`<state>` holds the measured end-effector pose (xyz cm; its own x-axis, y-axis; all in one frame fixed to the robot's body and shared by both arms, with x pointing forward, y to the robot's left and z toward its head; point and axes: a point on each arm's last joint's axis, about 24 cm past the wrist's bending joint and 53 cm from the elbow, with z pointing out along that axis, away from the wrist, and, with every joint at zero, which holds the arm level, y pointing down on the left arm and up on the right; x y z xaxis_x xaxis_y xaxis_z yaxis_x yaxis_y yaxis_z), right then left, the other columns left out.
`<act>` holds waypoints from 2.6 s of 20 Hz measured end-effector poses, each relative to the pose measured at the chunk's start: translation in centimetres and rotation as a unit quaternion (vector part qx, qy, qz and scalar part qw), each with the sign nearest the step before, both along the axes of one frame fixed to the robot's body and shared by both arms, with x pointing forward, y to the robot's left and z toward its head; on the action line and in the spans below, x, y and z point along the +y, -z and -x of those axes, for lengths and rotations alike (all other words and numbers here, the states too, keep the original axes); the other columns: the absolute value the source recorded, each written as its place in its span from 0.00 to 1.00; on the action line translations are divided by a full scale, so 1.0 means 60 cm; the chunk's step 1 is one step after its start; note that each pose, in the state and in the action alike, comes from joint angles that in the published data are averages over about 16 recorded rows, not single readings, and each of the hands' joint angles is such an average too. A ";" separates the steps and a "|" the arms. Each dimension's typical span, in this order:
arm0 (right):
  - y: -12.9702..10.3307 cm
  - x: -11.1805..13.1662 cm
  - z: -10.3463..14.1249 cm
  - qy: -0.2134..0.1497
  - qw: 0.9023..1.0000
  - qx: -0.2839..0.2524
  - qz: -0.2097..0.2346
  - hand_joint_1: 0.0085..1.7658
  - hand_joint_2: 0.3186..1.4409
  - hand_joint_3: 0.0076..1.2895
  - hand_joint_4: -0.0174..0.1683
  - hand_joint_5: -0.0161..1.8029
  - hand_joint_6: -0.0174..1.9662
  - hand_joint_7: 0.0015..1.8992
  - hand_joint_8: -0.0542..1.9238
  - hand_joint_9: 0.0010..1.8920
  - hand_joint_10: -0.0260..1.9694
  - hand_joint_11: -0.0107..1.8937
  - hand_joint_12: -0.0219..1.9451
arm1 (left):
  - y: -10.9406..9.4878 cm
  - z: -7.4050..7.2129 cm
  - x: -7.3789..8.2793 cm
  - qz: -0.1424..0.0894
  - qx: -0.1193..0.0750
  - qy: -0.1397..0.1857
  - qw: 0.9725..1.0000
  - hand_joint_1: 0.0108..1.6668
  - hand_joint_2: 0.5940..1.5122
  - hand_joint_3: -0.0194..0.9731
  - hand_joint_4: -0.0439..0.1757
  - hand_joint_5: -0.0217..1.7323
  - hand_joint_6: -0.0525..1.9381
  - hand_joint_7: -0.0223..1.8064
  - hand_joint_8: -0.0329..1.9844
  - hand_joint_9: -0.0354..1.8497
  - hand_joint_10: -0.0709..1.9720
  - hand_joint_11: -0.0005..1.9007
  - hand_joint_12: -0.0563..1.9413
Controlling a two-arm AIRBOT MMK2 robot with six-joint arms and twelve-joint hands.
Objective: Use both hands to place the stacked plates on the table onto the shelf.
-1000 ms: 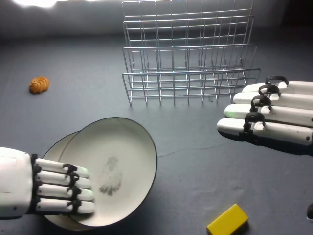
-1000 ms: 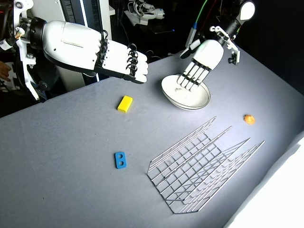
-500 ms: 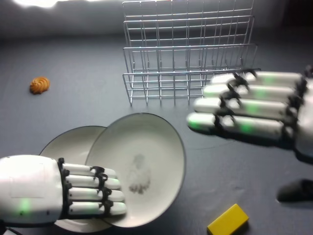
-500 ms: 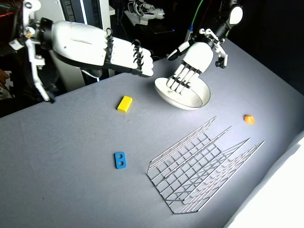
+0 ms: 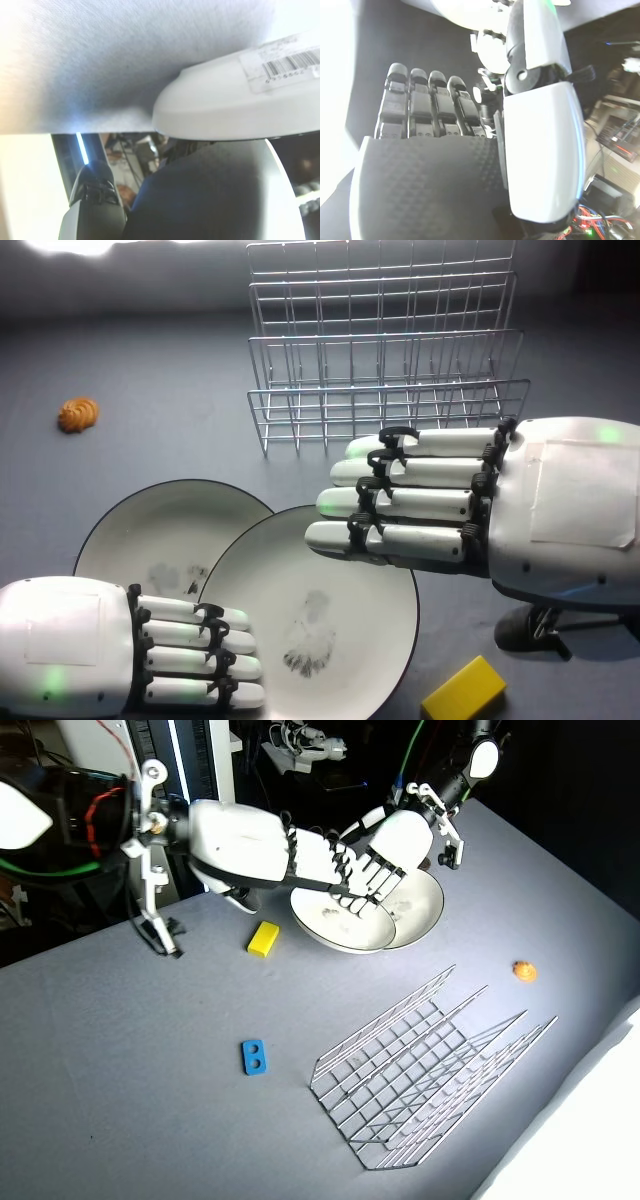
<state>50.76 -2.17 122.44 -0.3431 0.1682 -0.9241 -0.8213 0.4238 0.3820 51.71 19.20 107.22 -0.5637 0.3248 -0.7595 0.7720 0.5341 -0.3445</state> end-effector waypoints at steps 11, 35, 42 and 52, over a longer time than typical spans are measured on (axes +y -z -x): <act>-0.001 0.013 0.000 -0.006 1.000 -0.014 0.002 0.70 0.55 0.01 0.08 0.02 0.02 0.01 0.03 0.01 0.02 0.02 0.01 | -0.001 -0.038 0.038 -0.010 -0.002 -0.061 0.998 0.01 0.60 0.04 0.22 0.01 0.02 0.00 0.01 0.01 0.03 0.01 0.01; 0.085 0.146 -0.078 -0.040 0.991 -0.107 0.074 0.71 0.57 0.01 0.08 0.03 0.02 0.01 0.03 0.01 0.02 0.01 0.10 | -0.006 -0.047 0.043 -0.003 0.003 -0.089 0.996 0.01 0.61 0.04 0.19 0.00 0.02 0.00 0.00 0.01 0.03 0.01 0.01; 0.093 0.181 -0.091 -0.047 0.989 -0.120 0.078 0.70 0.60 0.01 0.08 0.08 0.02 0.05 0.03 0.05 0.02 0.02 0.32 | -0.007 -0.046 0.039 0.001 0.006 -0.092 0.996 0.01 0.61 0.04 0.19 0.00 0.02 0.00 0.01 0.01 0.03 0.01 0.01; 0.091 0.209 -0.095 -0.053 0.987 -0.132 0.073 0.68 0.65 0.01 0.08 0.27 0.10 0.27 0.06 0.27 0.07 0.13 0.61 | -0.007 -0.045 0.038 0.008 0.012 -0.099 0.995 0.01 0.60 0.04 0.19 0.00 0.02 0.00 0.00 0.01 0.03 0.01 0.01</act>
